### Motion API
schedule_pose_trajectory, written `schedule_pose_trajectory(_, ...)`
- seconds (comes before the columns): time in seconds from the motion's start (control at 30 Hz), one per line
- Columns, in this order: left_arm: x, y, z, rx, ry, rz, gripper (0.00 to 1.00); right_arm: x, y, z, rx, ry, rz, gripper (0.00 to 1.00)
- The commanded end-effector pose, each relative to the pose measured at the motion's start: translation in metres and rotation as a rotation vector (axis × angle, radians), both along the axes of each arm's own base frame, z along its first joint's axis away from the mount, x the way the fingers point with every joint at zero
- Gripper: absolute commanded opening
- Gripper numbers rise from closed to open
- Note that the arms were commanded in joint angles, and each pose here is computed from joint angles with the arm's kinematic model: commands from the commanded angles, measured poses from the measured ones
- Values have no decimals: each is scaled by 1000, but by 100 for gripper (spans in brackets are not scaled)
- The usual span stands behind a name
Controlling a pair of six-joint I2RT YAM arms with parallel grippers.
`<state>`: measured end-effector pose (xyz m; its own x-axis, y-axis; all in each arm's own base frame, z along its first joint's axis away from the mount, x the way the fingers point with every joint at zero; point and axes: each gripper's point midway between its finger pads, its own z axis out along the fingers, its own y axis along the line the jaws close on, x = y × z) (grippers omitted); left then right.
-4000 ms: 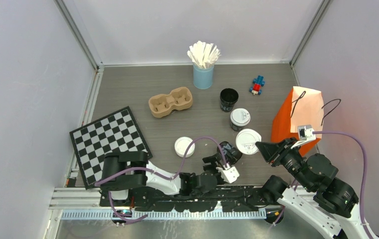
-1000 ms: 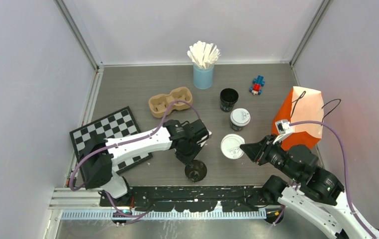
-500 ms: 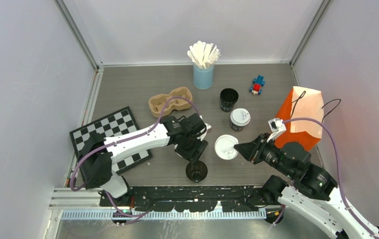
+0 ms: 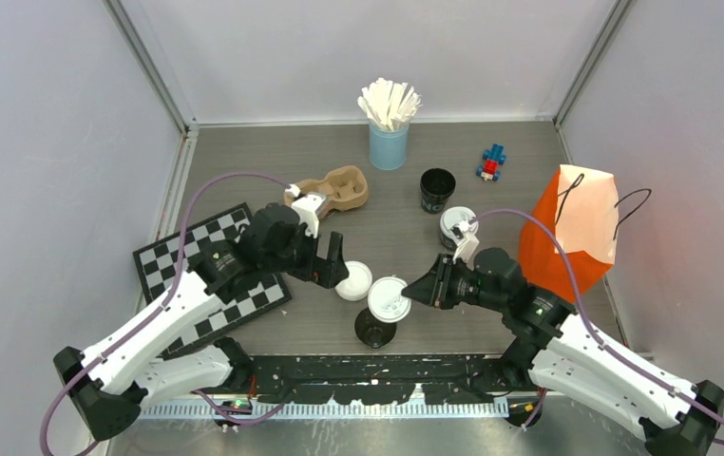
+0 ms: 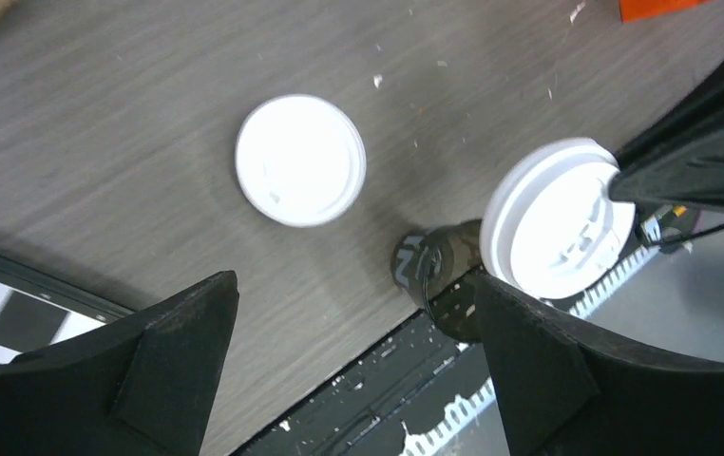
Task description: Pack the takeout coffee
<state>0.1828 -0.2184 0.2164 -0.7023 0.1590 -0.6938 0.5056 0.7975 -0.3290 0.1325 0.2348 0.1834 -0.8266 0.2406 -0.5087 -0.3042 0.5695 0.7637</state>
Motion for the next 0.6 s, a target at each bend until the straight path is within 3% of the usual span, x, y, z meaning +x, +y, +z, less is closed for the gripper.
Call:
schedule_pose_trajectory(0.0, -18, -9, -14, -68, 45, -77, 100, 1, 25, 17, 116, 16, 62, 22)
schedule_pose_trajectory(0.13, -39, -18, -18, -174, 69, -158, 99, 1, 34, 5, 91, 59, 82, 22)
schedule_pose_trajectory(0.57, -61, -31, -37, -294, 192, -198, 74, -8, 49, -25, 6, 135, 100, 22)
